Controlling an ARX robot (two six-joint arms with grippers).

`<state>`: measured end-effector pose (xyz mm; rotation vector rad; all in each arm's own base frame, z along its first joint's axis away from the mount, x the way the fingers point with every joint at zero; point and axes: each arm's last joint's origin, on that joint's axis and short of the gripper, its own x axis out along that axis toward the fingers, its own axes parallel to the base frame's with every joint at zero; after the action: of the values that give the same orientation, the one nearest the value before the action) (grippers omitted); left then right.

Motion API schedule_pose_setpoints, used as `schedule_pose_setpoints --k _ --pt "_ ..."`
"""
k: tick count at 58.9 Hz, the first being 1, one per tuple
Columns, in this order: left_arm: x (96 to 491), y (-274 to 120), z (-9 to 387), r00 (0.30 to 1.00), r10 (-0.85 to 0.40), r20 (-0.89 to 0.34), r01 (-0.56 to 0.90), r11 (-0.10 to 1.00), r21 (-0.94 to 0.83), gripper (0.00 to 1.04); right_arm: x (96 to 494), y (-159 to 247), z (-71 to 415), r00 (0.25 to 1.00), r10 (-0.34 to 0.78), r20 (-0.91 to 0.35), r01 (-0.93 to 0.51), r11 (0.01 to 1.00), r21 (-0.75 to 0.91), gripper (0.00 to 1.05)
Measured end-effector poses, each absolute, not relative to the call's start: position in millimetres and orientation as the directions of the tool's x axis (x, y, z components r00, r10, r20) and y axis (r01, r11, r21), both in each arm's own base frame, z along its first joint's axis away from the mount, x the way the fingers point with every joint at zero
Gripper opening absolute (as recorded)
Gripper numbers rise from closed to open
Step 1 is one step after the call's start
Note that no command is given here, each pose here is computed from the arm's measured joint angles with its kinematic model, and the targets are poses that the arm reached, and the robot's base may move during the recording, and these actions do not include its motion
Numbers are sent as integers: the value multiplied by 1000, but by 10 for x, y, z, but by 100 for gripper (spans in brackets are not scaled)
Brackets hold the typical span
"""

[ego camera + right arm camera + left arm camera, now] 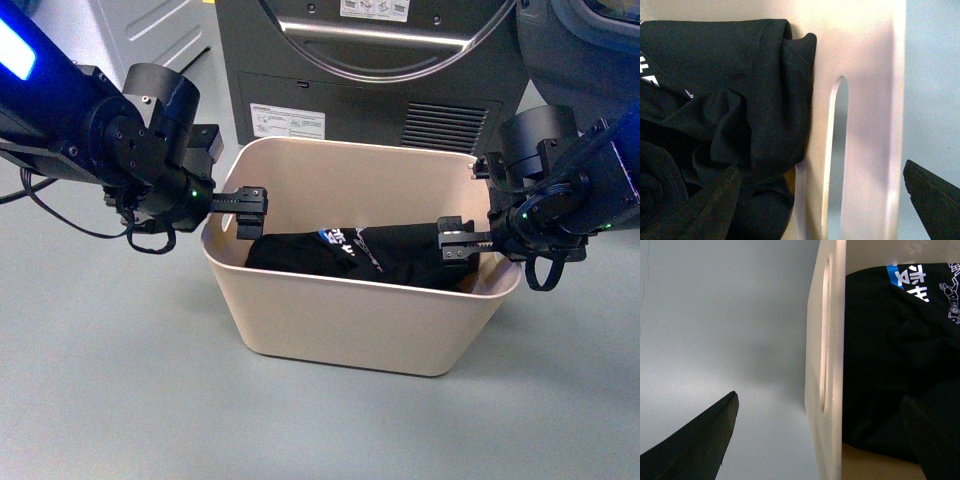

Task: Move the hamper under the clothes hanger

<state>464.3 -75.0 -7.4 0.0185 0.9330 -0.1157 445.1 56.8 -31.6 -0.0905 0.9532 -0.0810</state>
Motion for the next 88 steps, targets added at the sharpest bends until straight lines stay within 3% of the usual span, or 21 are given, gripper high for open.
schedule_pose_setpoints --k 7,24,35,41,45,88 --pt "4640 -766 -145 577 -84 -812 106 994 -27 95 4465 571 -337 576 -106 -810 29 994 -110 88" --pt "4638 -785 -213 568 -71 -820 102 995 -16 60 4448 573 -413 564 -110 -819 28 993 -115 52" --pt "4654 -800 -205 572 -73 -817 100 995 -19 24 4450 569 -412 565 -123 -816 42 992 -120 18" --pt "4653 -805 -207 571 -77 -817 100 995 -23 10 4451 567 -412 565 -125 -816 68 992 -105 6" --pt "4652 -813 -207 572 -77 -817 97 995 -26 4 4452 568 -411 565 -122 -816 75 993 -96 5" --pt "4607 -792 -202 572 -72 -817 92 995 -23 4 4470 598 -395 572 -120 -811 75 993 -94 5"
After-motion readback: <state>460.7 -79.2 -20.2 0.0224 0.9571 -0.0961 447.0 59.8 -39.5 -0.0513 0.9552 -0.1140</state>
